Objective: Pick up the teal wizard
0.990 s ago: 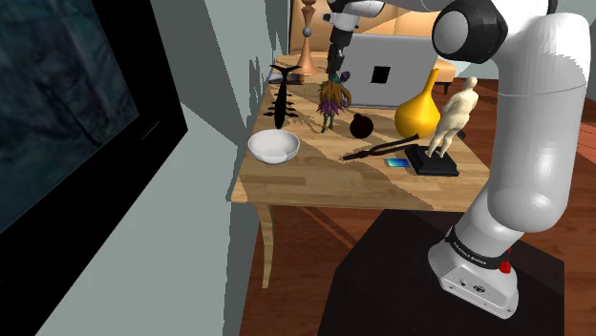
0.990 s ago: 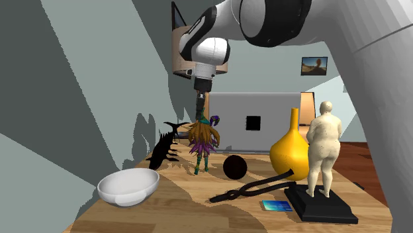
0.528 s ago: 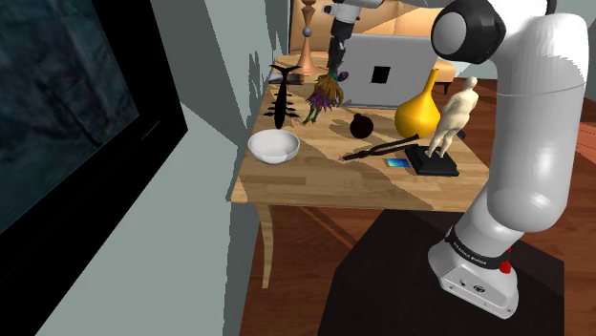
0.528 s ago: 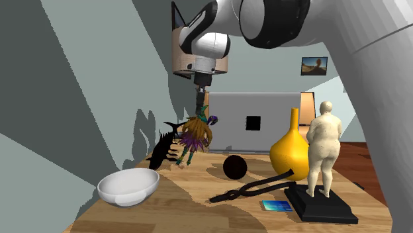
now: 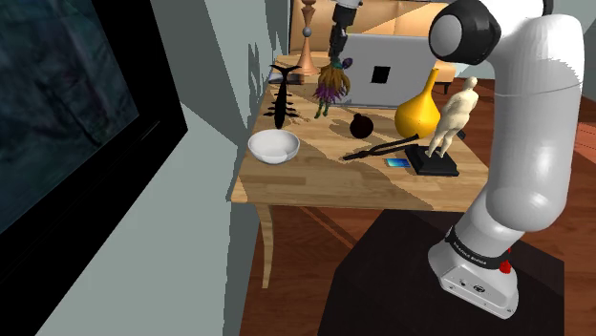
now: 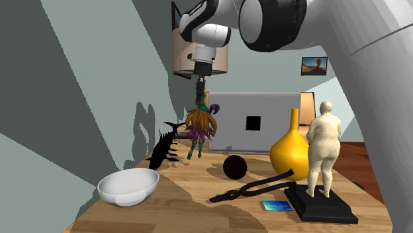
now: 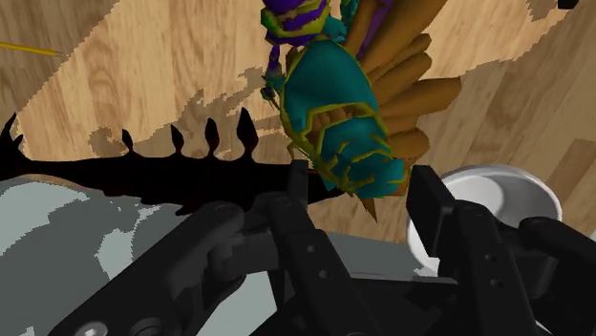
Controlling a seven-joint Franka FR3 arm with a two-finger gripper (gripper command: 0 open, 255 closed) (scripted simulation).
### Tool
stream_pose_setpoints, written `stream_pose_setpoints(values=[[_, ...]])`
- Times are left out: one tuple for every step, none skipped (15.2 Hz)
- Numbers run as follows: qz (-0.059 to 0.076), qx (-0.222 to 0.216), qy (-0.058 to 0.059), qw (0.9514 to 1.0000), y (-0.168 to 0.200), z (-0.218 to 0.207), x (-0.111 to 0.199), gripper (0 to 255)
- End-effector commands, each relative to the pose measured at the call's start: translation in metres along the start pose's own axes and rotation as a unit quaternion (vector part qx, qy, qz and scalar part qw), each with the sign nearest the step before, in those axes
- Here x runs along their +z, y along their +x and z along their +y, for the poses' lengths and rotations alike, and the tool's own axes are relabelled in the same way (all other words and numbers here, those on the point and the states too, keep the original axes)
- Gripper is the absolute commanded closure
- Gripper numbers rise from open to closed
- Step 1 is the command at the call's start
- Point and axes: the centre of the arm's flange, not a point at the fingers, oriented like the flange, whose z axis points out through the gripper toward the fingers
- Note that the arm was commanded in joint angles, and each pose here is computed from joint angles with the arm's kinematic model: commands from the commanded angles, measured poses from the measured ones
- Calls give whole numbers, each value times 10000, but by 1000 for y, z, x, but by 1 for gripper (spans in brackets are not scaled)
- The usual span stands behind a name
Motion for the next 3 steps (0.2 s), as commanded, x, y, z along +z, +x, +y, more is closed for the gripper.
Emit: stream_pose_setpoints(values=[[5, -3, -8, 10000, 2, 1, -13, 255], [5, -3, -8, 10000, 2, 1, -13, 255], [4, -3, -8, 10000, 2, 1, -13, 255]])
